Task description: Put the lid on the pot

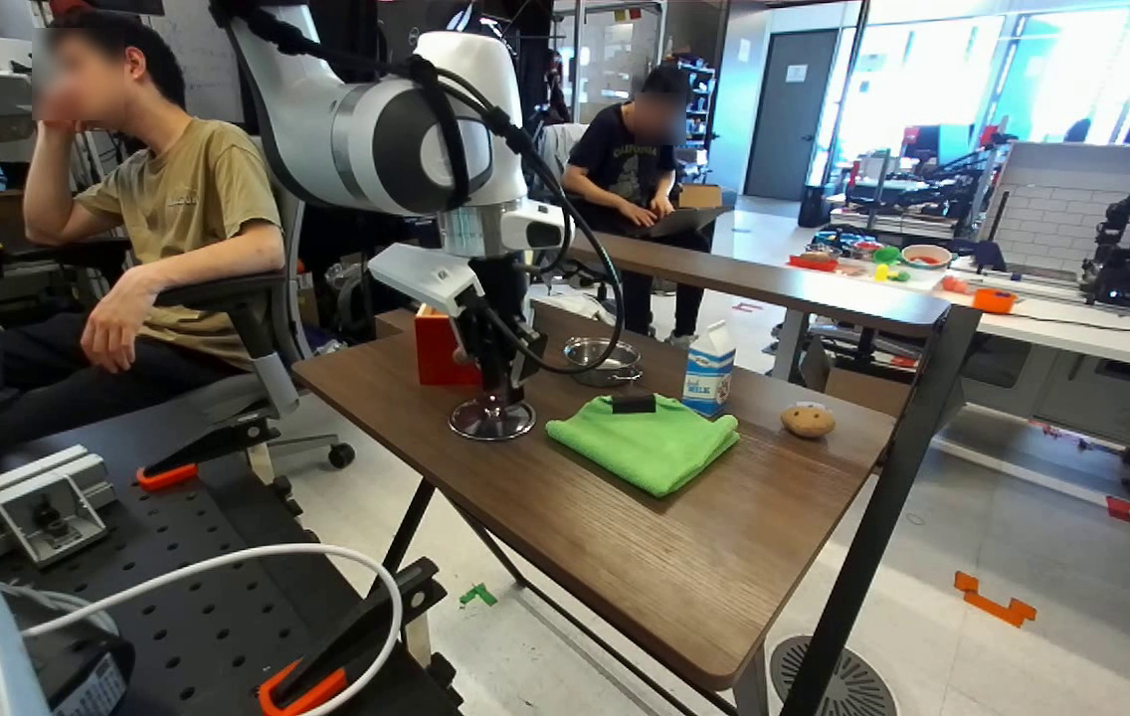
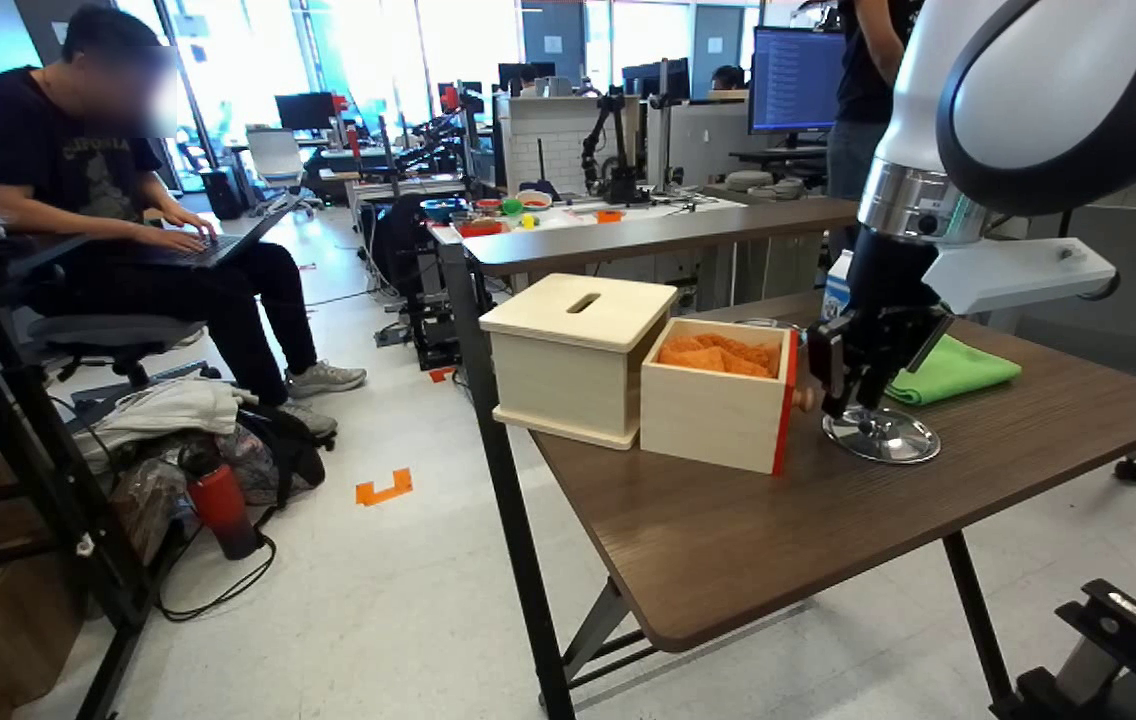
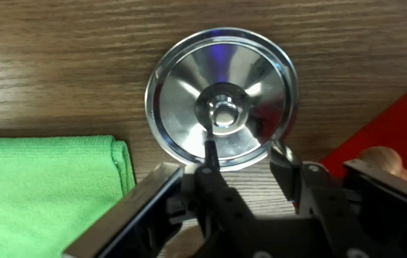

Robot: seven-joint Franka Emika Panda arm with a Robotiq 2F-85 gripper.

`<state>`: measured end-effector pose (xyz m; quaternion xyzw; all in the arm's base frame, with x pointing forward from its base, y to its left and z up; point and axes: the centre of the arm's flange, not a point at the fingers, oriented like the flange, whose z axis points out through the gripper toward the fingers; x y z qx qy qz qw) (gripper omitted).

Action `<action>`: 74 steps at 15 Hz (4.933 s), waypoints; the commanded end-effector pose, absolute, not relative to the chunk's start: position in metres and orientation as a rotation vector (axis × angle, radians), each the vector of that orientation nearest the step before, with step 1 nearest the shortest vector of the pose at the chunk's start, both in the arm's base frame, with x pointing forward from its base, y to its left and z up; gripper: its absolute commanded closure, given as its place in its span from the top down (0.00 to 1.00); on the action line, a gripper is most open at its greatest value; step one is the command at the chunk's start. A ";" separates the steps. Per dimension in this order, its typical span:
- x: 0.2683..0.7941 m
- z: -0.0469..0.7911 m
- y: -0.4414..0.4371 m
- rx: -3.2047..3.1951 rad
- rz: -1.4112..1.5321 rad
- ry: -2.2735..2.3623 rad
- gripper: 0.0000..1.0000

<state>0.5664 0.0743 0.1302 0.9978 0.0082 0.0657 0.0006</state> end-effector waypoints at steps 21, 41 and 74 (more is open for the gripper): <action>0.533 0.131 0.067 3.087 0.213 0.068 0.26; 0.541 0.130 0.061 3.082 0.209 0.050 0.84; 0.591 0.193 0.040 3.090 0.327 0.010 0.05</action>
